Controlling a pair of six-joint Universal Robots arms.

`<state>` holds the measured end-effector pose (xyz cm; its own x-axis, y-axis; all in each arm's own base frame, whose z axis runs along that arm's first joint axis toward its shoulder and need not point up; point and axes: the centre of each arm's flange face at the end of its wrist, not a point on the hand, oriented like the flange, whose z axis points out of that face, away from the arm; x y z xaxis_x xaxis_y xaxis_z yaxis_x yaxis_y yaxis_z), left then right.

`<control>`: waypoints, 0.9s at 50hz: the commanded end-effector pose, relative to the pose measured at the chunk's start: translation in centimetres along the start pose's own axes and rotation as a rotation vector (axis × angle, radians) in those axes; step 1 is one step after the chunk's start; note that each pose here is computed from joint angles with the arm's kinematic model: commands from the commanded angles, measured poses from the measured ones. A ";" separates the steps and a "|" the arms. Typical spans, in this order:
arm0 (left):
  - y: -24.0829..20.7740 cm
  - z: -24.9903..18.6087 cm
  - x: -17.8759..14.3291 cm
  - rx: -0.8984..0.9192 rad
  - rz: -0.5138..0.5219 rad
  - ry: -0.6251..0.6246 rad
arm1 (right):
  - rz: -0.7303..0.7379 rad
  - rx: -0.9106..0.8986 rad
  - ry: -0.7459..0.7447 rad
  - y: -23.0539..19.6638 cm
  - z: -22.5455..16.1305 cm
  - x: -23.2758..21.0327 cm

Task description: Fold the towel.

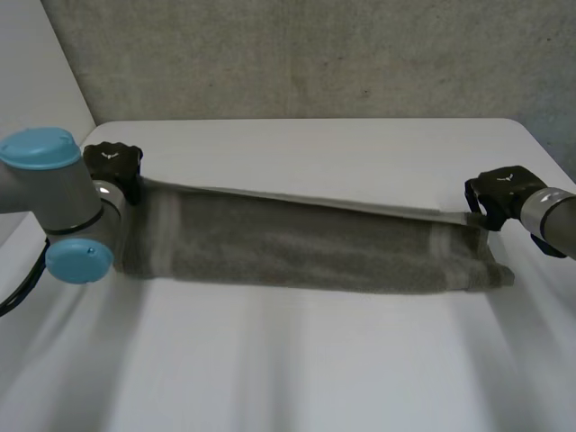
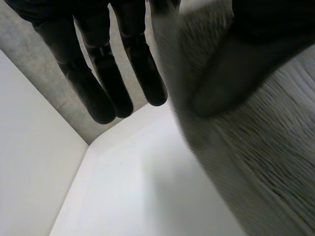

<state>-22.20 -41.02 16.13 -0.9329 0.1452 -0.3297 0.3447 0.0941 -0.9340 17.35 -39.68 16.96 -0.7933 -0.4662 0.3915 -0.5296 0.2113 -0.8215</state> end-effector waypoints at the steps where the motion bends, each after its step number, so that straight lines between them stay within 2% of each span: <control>1: 0.7 0.5 0.8 0.000 0.003 0.010 | -0.021 0.029 0.057 0.0 0.9 -0.3; 12: -0.5 -0.4 1.4 0.021 0.002 0.024 | -0.006 0.045 0.096 -0.4 0.4 -0.6; 25: -1.5 -5.3 0.6 -0.013 0.003 0.072 | -0.021 0.213 0.202 -5.6 -7.2 1.2; 31: -1.3 -6.7 1.0 -0.018 0.006 0.114 | -0.025 0.228 0.209 -6.4 -8.8 1.1; 38: -0.7 -8.1 1.2 -0.039 0.004 0.143 | 0.015 0.026 0.072 -3.1 -10.6 -1.6; 45: -0.4 -8.1 1.3 -0.009 0.000 0.133 | -0.011 -0.053 -0.045 0.8 -10.8 -4.6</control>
<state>-22.69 -32.96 17.46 -0.9081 0.2835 -0.3082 0.3536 0.1247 -0.9270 17.13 -30.23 22.71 -0.8148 -0.4124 0.4075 -0.5148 0.1914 -0.8357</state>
